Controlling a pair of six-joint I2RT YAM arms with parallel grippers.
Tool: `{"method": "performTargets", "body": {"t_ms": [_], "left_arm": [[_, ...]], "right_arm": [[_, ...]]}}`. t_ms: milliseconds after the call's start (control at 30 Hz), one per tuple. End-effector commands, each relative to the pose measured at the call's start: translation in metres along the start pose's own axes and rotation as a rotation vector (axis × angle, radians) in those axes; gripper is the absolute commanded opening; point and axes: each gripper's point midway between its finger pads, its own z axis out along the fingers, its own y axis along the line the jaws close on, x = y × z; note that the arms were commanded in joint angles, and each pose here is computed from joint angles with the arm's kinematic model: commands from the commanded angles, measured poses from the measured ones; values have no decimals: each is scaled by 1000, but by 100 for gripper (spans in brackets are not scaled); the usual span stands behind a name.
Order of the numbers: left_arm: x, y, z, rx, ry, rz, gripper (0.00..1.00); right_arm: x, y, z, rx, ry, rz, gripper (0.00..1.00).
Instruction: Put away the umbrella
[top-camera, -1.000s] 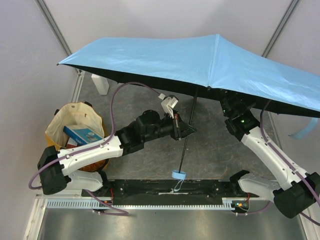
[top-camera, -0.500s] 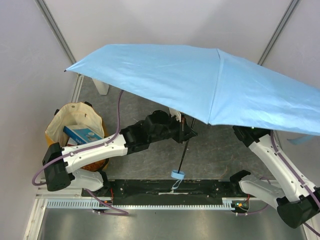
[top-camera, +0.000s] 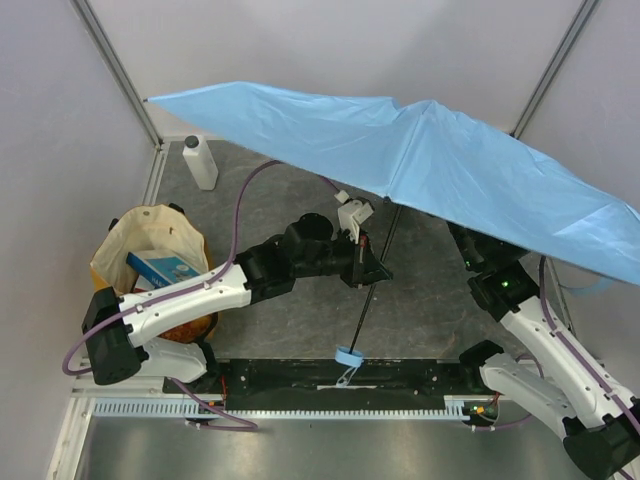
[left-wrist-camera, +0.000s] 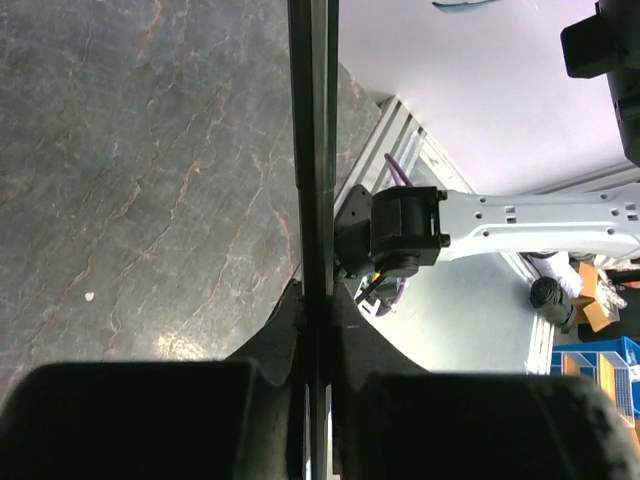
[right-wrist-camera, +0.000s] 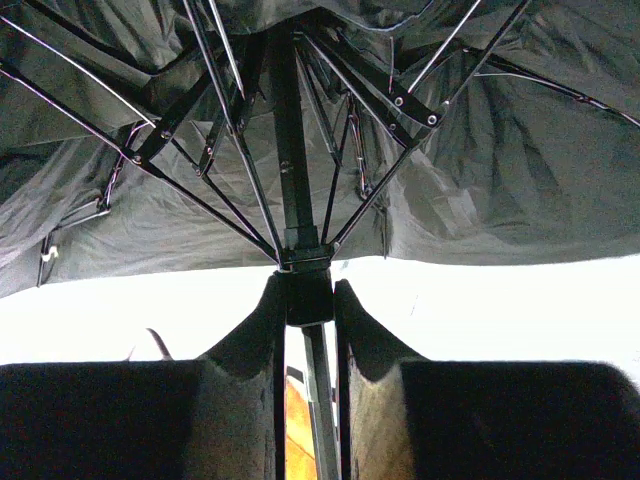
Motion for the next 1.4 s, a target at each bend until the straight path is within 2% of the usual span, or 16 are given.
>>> {"method": "performTargets", "body": {"t_ms": [0,200,333,367,533,600,800,967,1067,1200,1267,1367], "left_arm": [[-113,-53,-32,127,-380,98,2],[-111,-62,-30,176,-358,70,2],[-103,-69,-31,210,-313,80,3],[-98,-66,-32,202,-296,82,8],[-61,-47,-50,167,-236,65,46],[-44,-39,-60,151,-216,46,55],[4,-30,-79,191,-120,-44,59],[20,-35,-74,255,-67,-81,66],[25,-39,-61,298,-34,-108,65],[34,-43,-49,324,5,-127,54],[39,-44,-46,328,19,-131,42],[40,-34,-42,279,13,-123,15]], "right_arm": [[61,-4,-22,-49,260,14,0],[63,21,-26,-226,243,82,0],[53,21,-23,-213,187,111,0],[48,24,-21,-210,172,112,0],[17,48,-8,-229,80,139,0],[7,56,-3,-251,50,171,0],[-15,76,13,-314,-10,247,0],[-29,87,19,-351,-46,261,0],[-38,87,22,-344,-81,262,0],[-46,87,27,-329,-101,229,0],[-50,85,30,-317,-113,204,0],[-55,80,35,-296,-114,165,0]]}}
